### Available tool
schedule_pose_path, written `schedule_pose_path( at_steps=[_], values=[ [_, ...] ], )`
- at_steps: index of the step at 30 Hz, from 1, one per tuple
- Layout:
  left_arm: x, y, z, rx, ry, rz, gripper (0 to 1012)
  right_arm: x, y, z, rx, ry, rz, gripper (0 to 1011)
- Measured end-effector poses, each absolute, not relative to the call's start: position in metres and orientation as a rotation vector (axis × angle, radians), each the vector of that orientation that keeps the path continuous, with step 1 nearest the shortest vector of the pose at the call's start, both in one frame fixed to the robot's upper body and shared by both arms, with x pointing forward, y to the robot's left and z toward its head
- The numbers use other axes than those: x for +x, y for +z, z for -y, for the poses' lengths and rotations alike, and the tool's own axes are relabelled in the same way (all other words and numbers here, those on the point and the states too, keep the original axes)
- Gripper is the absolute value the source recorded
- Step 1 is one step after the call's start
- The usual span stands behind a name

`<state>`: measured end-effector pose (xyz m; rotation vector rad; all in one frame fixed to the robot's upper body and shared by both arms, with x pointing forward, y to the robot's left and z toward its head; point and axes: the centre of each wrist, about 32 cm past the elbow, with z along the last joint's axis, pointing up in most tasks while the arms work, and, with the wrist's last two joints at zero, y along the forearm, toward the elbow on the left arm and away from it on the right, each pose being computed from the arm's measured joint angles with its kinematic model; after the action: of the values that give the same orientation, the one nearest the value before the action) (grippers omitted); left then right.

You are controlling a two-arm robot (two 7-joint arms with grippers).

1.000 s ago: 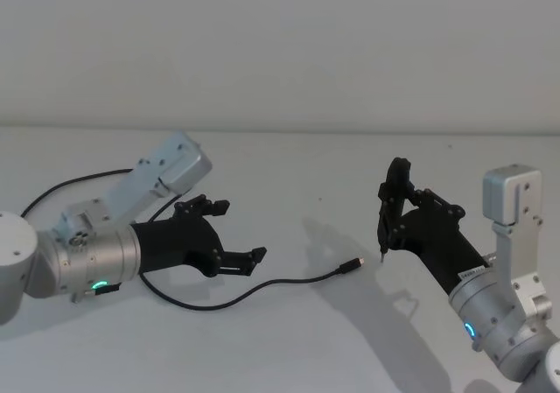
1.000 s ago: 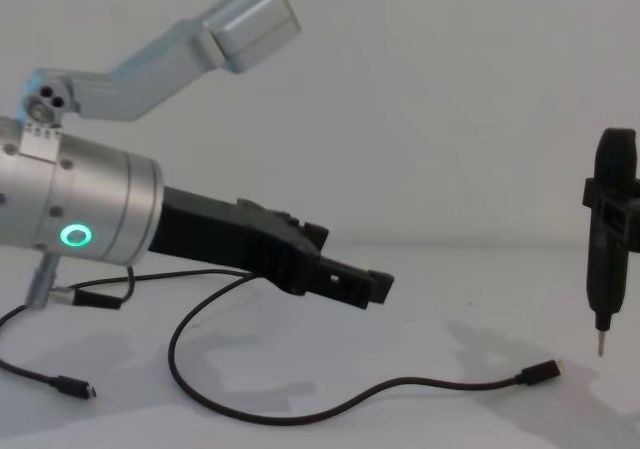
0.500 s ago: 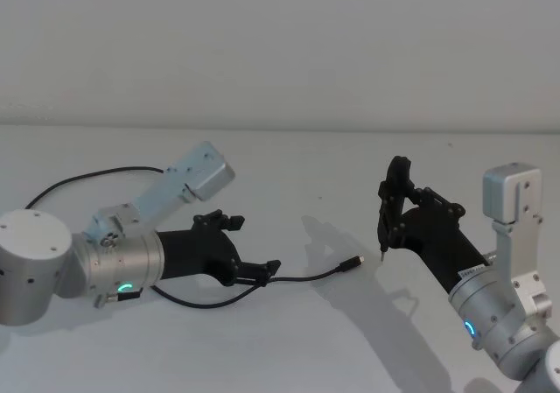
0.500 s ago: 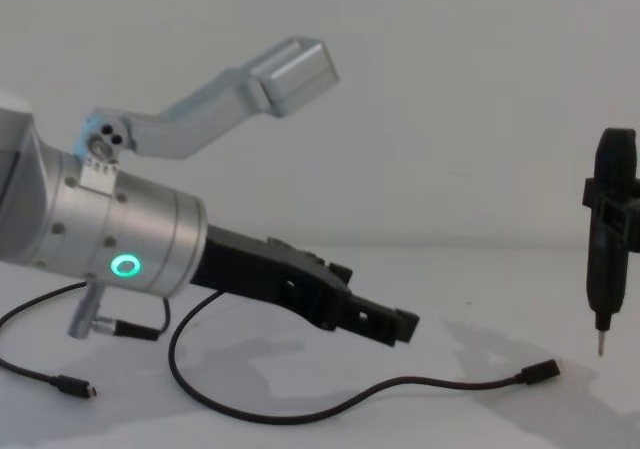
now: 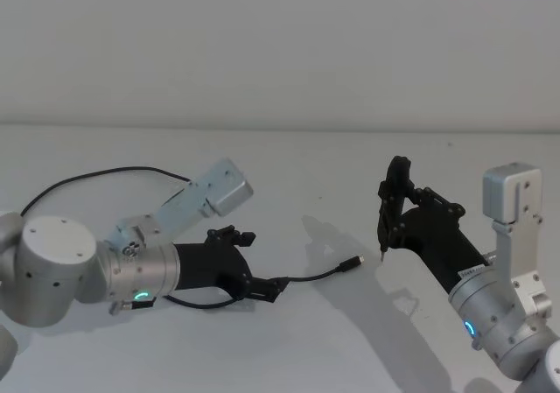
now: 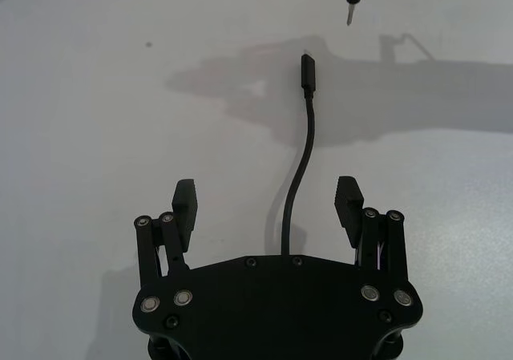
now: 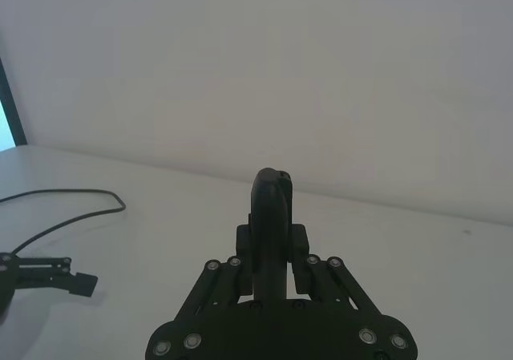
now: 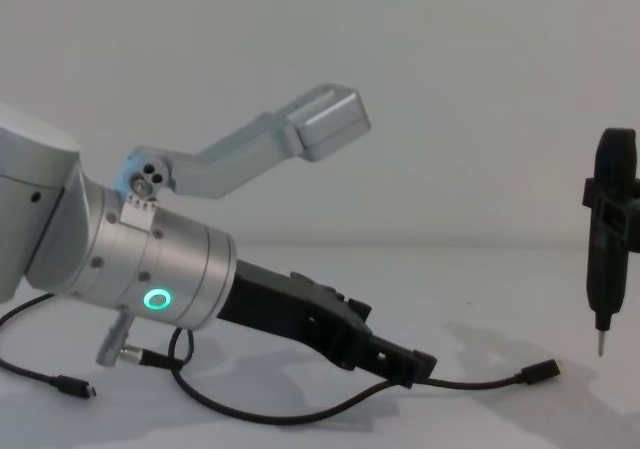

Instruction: Pick up the data cable with the one hand.

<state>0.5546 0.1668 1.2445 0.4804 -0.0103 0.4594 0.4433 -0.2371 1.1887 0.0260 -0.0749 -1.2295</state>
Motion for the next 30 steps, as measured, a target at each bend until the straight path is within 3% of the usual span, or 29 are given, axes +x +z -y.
schedule_pose_path(
  at_steps=[30],
  values=[
    [0.567,1.231,-0.160,0.544,0.432,0.052,994,0.443,1.189,0.237,0.026,-1.229,0.075,275]
  ],
)
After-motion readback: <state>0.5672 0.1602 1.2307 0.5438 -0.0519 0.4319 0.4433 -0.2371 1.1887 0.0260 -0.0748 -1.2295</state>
